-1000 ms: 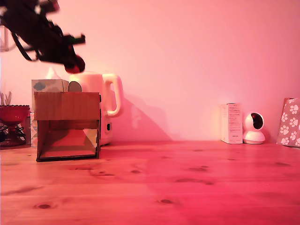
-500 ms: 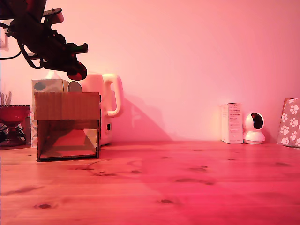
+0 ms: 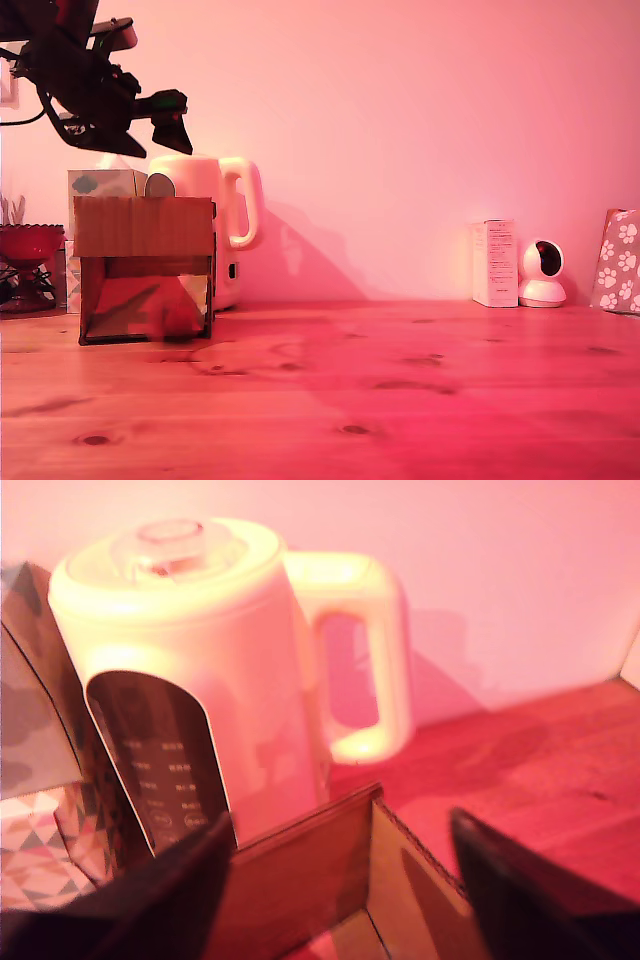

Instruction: Drop the footbag into the cardboard dice tower

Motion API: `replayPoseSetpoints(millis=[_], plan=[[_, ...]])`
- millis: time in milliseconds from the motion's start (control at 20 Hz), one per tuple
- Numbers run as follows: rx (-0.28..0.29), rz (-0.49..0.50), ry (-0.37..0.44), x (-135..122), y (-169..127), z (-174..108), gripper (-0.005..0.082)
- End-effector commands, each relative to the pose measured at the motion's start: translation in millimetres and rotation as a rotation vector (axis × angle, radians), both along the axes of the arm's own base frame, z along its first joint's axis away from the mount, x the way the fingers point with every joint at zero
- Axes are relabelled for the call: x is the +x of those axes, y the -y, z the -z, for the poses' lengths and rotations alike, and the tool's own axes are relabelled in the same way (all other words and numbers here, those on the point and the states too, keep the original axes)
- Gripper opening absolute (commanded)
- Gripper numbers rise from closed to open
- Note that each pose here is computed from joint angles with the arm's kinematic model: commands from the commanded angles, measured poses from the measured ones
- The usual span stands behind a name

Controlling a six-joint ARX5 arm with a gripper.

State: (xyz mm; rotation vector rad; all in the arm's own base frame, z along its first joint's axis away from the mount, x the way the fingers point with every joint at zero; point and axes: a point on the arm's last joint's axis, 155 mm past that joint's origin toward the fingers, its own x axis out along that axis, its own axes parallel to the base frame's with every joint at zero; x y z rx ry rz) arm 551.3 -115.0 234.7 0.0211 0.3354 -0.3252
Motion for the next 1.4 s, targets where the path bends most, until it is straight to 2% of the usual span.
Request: replayPoseSetpoints(millis=[0, 50, 100, 150, 200, 250, 300, 350, 550, 750, 1050, 1350], plan=[[0.009, 0.012, -0.027, -3, 4, 6, 0.0663], [0.011, 0.017, -0.045, -6, 6, 8, 0.0598], [0.015, 0.021, -0.065, -11, 7, 9, 0.0489], [0.017, 0.024, -0.083, -14, 9, 12, 0.032], [0.016, 0.036, -0.096, -20, 12, 10, 0.011], [0.012, 0.057, -0.104, -24, 17, 9, -0.0034], [0.003, 0.084, -0.108, -29, 23, 7, 0.0005], [-0.006, 0.11, -0.115, -34, 28, 4, -0.0025], [-0.009, 0.135, -0.165, -49, 35, 6, -0.0024], [-0.003, 0.139, -0.246, -61, 34, 21, -0.0024], [-0.023, 0.182, -0.297, -71, 41, 32, -0.0024], [-0.032, 0.189, -0.328, -92, 40, 58, -0.0024]])
